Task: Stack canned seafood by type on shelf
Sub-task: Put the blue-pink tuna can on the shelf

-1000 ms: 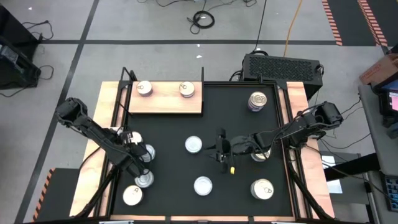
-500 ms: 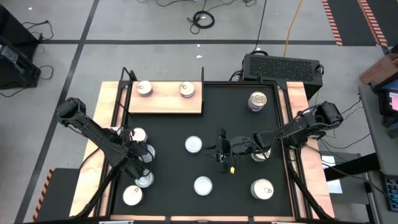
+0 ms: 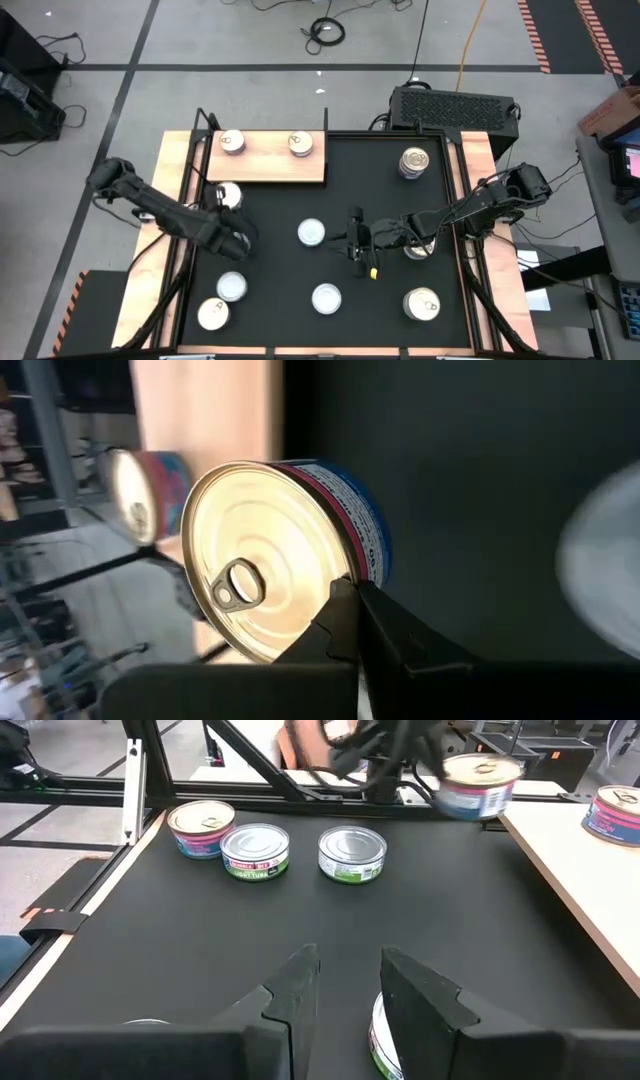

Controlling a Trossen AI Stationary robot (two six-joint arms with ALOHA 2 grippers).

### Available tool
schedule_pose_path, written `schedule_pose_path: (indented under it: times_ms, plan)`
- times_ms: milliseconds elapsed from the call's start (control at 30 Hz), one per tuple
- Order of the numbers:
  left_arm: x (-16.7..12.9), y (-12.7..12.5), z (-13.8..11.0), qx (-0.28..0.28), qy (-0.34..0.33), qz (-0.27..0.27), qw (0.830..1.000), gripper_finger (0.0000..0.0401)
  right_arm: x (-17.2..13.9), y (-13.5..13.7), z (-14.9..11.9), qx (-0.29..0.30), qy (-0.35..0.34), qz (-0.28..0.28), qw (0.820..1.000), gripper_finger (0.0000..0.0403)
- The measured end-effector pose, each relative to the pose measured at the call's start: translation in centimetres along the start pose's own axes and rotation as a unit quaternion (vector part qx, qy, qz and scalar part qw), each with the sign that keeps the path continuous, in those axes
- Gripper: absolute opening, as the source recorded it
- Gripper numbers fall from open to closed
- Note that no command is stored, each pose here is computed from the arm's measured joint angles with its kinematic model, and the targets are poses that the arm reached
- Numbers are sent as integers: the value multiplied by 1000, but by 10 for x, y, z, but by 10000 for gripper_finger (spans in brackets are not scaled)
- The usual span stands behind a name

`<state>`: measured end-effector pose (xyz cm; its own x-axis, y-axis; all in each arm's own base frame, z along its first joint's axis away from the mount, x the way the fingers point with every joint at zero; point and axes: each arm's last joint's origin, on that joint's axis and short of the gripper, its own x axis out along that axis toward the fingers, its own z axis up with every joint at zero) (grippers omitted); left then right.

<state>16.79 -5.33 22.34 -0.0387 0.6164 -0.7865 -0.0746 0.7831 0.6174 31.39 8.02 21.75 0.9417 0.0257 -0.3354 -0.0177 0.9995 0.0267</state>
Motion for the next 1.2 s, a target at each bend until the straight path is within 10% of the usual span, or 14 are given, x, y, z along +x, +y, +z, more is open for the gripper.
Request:
schedule_pose_path:
  times_ms: [1200]
  plan:
    - [86,125,12,-106,-2,-110,988,0,0,0,-1,-23,5,-1,1000,105]
